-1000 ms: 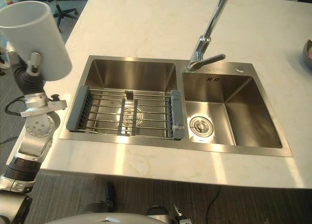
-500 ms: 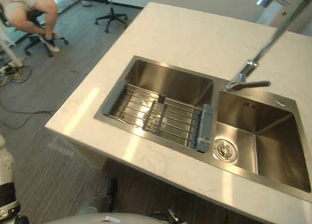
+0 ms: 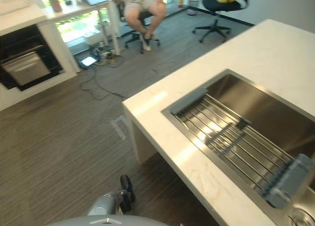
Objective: Walk over to the sink, pick up the cup, carry it to the dishwasher, place the cup inside the dishwasher, then close the dishwasher door
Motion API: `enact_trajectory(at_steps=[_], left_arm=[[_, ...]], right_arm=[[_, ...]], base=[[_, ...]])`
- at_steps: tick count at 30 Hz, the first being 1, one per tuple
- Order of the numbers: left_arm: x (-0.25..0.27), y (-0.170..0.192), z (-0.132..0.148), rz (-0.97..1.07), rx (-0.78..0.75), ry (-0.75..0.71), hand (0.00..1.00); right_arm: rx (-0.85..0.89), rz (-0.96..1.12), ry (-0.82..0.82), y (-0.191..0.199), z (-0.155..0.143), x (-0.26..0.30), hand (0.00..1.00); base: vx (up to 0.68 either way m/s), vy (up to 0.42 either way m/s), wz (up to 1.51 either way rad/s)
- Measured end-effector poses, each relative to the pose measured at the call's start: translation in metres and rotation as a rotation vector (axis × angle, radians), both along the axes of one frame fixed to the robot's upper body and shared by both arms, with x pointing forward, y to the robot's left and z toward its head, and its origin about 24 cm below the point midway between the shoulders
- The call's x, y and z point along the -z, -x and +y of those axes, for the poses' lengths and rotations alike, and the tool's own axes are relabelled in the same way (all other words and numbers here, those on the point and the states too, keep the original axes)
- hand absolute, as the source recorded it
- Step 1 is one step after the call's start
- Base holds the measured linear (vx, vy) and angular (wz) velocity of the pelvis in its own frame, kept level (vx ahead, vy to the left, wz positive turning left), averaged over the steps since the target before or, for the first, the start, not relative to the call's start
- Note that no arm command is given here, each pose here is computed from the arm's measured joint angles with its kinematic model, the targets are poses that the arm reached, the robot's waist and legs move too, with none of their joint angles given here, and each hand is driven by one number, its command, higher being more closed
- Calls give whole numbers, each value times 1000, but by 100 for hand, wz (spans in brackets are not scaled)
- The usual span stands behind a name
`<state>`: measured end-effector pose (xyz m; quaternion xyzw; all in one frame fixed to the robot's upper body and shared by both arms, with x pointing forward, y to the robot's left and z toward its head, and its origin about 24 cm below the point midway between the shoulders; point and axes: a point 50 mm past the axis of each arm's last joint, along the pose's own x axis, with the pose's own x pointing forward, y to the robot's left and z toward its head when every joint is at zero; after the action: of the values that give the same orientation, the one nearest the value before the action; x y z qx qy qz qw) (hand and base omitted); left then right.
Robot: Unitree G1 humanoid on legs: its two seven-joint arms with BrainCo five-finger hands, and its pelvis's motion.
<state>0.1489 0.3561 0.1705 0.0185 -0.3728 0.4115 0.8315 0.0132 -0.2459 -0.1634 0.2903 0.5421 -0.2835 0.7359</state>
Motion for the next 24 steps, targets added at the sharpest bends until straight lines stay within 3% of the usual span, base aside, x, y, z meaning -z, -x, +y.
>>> enact_trajectory(at_steps=[5, 7, 8, 13, 17, 20, 24], left_arm=[[-18, -6, -3, -68, 38, -66, 100], [-30, -14, 2, -139, 45, -64, 100], [-55, -23, 8, -206, 64, -108, 100], [-60, -75, -40, -157, 387, -172, 100], [-59, -91, -61, -172, 485, -149, 100], [-46, -101, -71, -135, 540, -62, 100], [2, -124, -126, -17, 728, 79, 100]], right_arm=[[-34, -52, 75, -8, -26, -9, 0], [-41, -116, 59, -31, -22, -10, 0], [-11, -152, -1, -39, 0, -4, 0], [62, -101, 30, -8, -15, -6, 0], [129, -87, 33, -5, -14, -5, 0], [171, -63, -6, 1, 3, 0, 0], [296, 76, -75, 57, 33, 5, 0]], base=[[117, 200, 20], [-172, 104, 52], [-195, -18, 92], [-73, 142, 105], [-150, 129, 117], [-144, 63, 102], [-25, 9, 220]])
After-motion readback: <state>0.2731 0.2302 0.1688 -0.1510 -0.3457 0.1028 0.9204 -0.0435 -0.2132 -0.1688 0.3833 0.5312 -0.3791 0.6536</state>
